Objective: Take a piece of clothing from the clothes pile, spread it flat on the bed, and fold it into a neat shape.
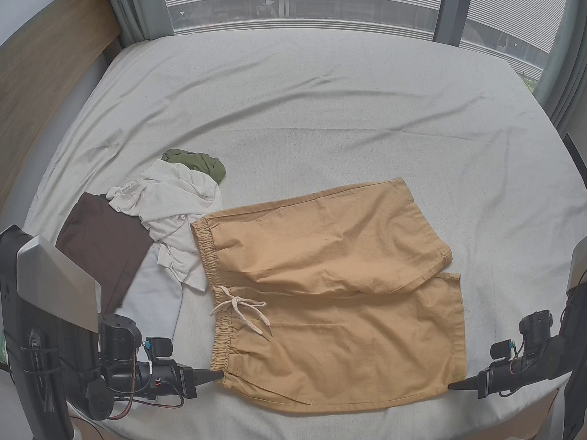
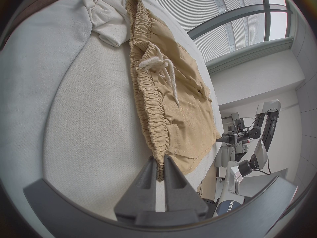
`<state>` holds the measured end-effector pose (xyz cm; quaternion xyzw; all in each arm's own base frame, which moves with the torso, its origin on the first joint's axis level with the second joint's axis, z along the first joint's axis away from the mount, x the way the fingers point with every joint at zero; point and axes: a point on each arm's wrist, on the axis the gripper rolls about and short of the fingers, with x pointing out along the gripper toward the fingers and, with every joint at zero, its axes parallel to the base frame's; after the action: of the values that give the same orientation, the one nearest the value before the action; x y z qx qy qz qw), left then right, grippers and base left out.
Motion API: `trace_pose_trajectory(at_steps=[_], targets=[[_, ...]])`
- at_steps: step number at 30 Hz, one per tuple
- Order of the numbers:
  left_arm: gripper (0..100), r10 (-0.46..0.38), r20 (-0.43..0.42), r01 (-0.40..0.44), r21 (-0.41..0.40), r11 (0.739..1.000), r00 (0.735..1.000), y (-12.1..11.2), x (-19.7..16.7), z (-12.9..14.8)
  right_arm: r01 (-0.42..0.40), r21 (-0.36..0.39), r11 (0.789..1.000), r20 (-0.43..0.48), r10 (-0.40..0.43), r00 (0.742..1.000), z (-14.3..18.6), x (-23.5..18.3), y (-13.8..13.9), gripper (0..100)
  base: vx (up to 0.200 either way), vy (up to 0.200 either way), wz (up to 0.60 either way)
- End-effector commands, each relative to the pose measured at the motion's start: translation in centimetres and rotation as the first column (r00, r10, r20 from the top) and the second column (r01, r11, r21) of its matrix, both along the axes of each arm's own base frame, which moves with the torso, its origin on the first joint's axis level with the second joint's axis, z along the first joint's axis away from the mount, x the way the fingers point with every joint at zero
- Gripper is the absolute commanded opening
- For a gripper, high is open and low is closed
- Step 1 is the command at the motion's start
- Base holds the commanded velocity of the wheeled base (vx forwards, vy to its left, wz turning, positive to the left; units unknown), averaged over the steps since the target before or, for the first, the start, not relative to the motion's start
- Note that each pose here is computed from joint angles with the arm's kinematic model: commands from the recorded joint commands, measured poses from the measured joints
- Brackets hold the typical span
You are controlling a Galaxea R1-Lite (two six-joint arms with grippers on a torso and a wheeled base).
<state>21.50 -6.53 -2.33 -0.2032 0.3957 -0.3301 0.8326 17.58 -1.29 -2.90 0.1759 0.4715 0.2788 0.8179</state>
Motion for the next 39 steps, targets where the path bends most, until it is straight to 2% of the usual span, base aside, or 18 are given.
trace_pose_trajectory(at_steps=[1, 12, 13, 30, 39], targets=[[0, 0.001, -0.001, -0.001, 0.0, 1.0, 1.0, 0.0, 0.0, 0.0, 0.0, 0.0, 1.0, 0.006, 0.0, 1.0, 0.0, 0.1, 0.0, 100, 0.0, 0.0, 0.0], [0, -0.004, -0.001, 0.004, 0.0, 1.0, 1.0, -0.1, 0.0, 0.0, 0.006, -0.009, 1.0, 0.01, -0.006, 1.0, -0.1, 0.3, -0.1, 100, 0.0, 0.0, 0.0], [0, -0.004, -0.001, 0.004, 0.0, 1.0, 1.0, -0.1, 0.0, 0.0, 0.006, -0.009, 1.0, 0.01, -0.006, 1.0, -0.1, 0.3, -0.1, 0, 0.0, 0.0, 0.0], [0, -0.003, -0.007, 0.003, 0.0, 1.0, 1.0, -0.1, -0.1, 0.0, 0.002, -0.01, 1.0, 0.017, -0.002, 1.0, 0.1, 0.2, 0.0, 0, 0.0, 0.0, 0.0], [0, -0.009, -0.031, 0.009, -0.004, 1.0, 0.999, 0.3, -1.2, 0.4, -0.029, -0.012, 1.0, 0.026, 0.029, 0.999, 1.0, -0.5, 0.6, 0, 0.0, 0.0, 0.0]])
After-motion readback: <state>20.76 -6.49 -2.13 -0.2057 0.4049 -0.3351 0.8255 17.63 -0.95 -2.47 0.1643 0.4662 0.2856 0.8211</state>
